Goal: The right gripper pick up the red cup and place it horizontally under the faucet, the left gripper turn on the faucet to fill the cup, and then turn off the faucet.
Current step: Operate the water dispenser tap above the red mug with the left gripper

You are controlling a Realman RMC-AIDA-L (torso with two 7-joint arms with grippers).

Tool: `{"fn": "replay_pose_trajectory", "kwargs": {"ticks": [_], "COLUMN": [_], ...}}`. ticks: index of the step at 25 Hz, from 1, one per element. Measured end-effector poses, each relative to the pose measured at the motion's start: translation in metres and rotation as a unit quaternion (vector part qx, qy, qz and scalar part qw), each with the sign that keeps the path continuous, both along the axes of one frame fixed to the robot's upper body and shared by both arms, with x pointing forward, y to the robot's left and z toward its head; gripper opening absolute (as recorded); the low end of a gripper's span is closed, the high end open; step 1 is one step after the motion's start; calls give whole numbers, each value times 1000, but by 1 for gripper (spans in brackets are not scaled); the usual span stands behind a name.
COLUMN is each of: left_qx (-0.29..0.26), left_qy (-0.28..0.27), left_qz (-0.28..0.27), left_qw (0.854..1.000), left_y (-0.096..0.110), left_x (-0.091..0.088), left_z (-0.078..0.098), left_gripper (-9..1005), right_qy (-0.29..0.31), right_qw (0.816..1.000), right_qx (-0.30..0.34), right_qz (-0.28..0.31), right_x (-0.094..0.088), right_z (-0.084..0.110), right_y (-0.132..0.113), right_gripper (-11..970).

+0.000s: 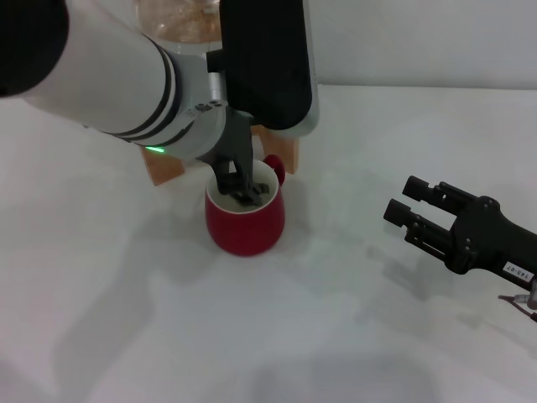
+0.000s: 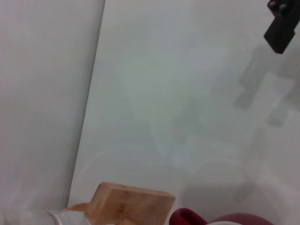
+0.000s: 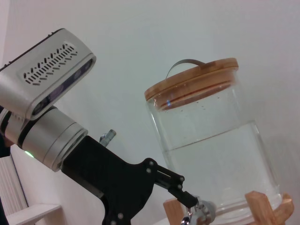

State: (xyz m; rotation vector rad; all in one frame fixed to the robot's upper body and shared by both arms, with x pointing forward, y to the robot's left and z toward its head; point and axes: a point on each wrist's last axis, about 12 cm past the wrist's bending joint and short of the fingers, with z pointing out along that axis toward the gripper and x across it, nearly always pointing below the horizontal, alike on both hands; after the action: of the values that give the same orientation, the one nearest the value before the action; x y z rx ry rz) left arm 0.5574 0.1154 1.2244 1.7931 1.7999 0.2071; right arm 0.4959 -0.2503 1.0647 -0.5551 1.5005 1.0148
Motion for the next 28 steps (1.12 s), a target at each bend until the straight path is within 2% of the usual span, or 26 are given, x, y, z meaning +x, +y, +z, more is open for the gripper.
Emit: {"fn": "replay_pose_trajectory", "kwargs": {"ticks": [28], "left_qx": [-4], "left_qy": [-18], "left_qz": [10], "left_qw": [1000], "left_y": [0], "left_x": [6], "left_z": [1], "left_gripper": [887], "right_qy": [0], "right_qw": [1000], "right_qx": [0], "right_qz": [0], "right_x": [0], "right_z": [0], "right_y": [0], "right_gripper": [558]}}
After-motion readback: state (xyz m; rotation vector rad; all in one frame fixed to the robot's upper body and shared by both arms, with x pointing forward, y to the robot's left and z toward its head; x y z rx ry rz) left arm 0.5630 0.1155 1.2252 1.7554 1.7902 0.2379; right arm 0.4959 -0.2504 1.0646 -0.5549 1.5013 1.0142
